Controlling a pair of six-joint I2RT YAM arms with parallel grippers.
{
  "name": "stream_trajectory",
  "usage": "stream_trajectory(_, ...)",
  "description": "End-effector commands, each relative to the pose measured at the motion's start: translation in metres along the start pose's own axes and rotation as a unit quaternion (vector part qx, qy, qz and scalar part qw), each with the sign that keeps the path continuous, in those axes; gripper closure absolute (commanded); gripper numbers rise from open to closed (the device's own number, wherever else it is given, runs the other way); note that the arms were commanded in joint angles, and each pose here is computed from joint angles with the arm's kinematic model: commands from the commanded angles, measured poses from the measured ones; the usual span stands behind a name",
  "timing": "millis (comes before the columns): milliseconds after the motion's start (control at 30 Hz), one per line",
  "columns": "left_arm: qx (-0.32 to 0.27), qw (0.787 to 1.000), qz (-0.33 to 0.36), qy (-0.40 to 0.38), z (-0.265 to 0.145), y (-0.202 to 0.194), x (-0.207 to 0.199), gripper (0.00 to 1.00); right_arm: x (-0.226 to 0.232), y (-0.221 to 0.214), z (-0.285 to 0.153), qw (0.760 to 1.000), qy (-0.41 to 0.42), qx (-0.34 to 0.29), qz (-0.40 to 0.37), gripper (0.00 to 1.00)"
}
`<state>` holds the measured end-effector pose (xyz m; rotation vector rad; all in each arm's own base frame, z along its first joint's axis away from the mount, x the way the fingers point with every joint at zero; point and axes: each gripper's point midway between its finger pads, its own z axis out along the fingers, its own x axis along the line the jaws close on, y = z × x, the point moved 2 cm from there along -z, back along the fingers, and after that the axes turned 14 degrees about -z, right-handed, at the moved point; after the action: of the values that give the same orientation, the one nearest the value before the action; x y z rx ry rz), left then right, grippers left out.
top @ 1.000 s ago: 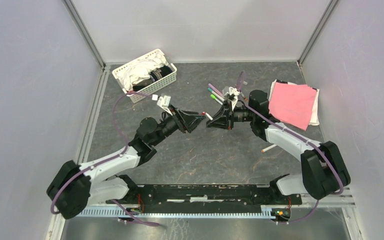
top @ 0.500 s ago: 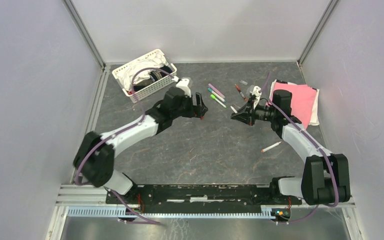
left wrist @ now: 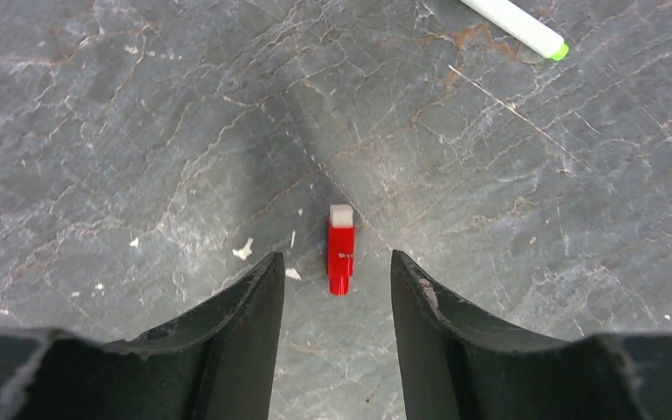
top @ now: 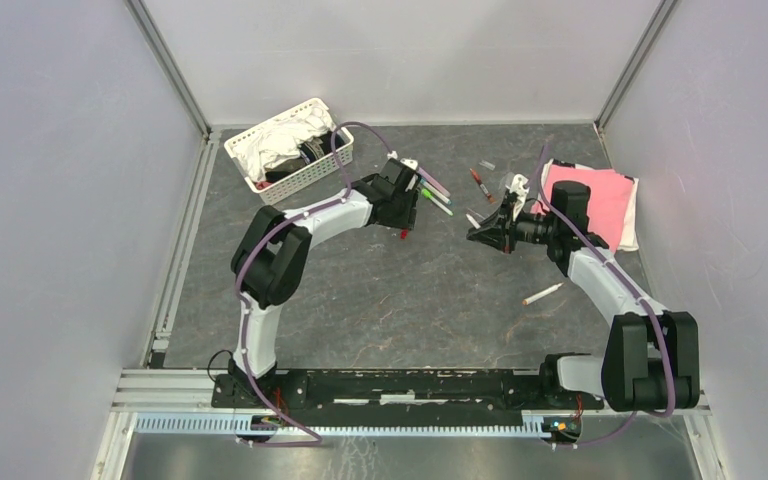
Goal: Insert the pens into the pen caps
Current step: Insert the pen cap onto the pen.
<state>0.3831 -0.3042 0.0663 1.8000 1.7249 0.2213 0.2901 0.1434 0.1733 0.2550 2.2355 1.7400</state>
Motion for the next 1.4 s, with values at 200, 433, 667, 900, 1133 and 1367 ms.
stream_trajectory(200, 0.035, 0.997, 0.052, 0.037, 0.023, -0.002, 0.005, 0.52, 0.000, 0.005, 0.000, 1.000, 0.017, -0.007, -0.006, 1.00)
stream_trajectory(433, 0.049, 0.996, 0.061, 0.042, 0.031, -0.007, 0.002, 0.59, 0.000, 0.004, 0.001, 1.000, 0.020, -0.007, -0.003, 1.00)
stream_trajectory(667, 0.058, 0.992, 0.081, 0.071, 0.033, -0.014, 0.005, 0.64, 0.001, 0.004, 0.001, 1.000, 0.022, -0.007, -0.003, 1.00)
stream_trajectory(900, 0.068, 0.987, 0.107, 0.100, 0.032, -0.021, 0.007, 0.68, 0.001, 0.004, 0.001, 1.000, 0.022, -0.006, -0.003, 1.00)
stream_trajectory(1133, 0.076, 0.986, 0.114, 0.099, 0.033, -0.026, 0.007, 0.85, 0.001, 0.002, 0.001, 1.000, 0.024, -0.006, 0.000, 1.00)
stream_trajectory(1367, 0.030, 0.993, 0.092, 0.074, 0.015, -0.006, -0.007, 0.98, 0.003, 0.001, 0.002, 1.000, 0.028, -0.008, 0.003, 1.00)
